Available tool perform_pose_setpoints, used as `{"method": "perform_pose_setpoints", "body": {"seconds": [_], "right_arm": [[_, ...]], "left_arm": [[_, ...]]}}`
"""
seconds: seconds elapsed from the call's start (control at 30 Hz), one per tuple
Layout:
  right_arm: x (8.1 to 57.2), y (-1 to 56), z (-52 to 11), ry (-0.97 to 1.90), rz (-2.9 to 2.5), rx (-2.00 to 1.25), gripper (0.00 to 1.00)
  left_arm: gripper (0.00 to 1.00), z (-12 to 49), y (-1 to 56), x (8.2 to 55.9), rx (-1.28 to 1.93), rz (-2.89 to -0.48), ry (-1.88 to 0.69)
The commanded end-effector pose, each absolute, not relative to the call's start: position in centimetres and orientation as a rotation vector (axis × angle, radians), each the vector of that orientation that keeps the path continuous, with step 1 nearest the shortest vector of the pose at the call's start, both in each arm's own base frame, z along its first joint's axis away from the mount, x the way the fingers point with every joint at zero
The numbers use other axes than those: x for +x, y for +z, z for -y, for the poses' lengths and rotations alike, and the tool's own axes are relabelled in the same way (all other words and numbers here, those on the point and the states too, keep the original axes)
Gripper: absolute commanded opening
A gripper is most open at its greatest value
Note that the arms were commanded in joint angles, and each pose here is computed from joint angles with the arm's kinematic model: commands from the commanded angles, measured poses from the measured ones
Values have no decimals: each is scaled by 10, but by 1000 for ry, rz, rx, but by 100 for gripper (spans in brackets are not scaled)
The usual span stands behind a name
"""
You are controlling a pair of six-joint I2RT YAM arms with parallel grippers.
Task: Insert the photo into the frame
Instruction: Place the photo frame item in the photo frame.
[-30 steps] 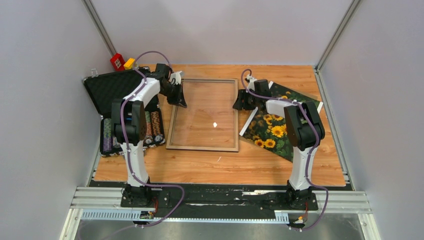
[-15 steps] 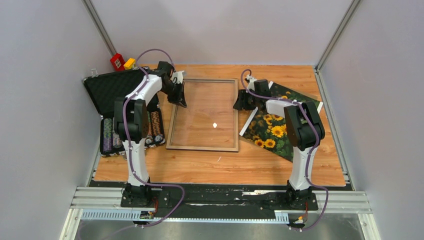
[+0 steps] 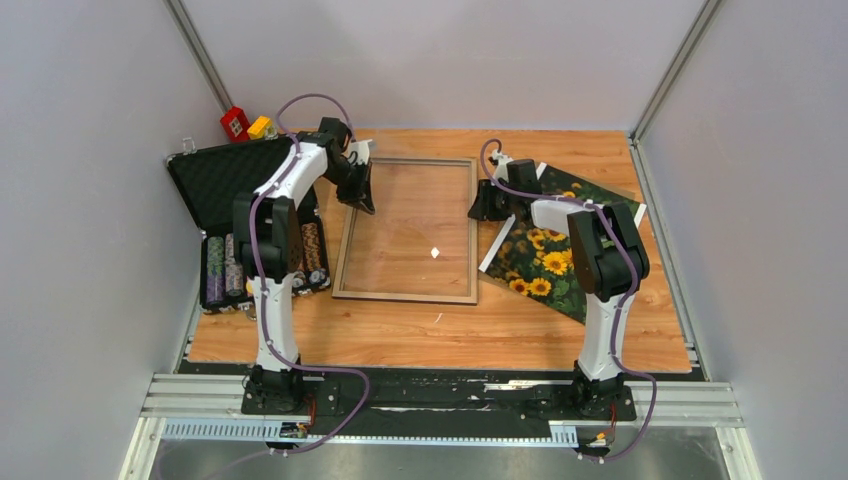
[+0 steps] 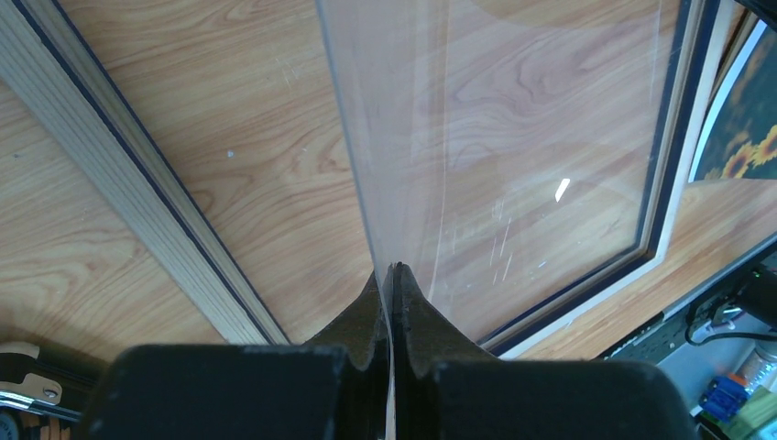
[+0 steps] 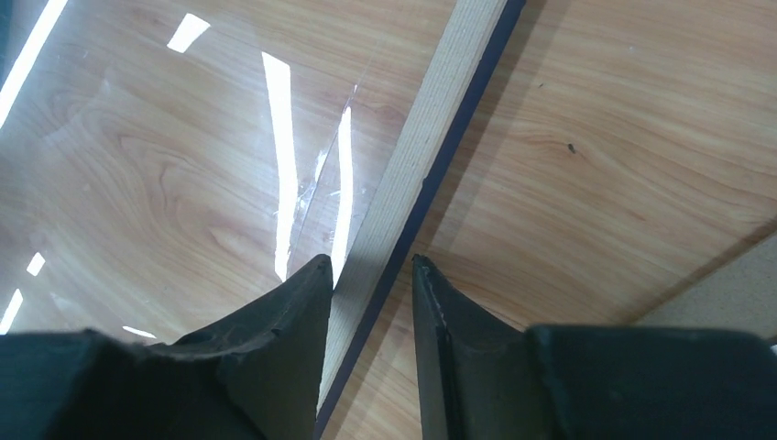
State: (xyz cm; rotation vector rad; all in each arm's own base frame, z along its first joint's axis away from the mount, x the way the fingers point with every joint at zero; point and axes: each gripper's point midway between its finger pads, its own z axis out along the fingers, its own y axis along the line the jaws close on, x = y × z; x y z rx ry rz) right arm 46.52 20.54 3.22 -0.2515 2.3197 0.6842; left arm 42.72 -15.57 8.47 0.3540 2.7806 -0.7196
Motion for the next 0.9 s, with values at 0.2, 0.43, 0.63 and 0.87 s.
{"method": "perform_pose_setpoints", "body": {"seconds": [0.2,0.43,0.63,0.87], "right_arm": [[479,42,-206,644,-2285,-274,30],[480,42,-206,646,-2284,-276,30],[478,34,-204,619,-2329,-266,29],[479,29,-202,597,-2345,-269,27]], "left_arm": [[0,163,91,414,418,-2830,-756],[0,165,99,412,414,-2832,-780],[0,170,104,409,403,-2836,-837],[0,175,112,404,397,-2843,-895]]}}
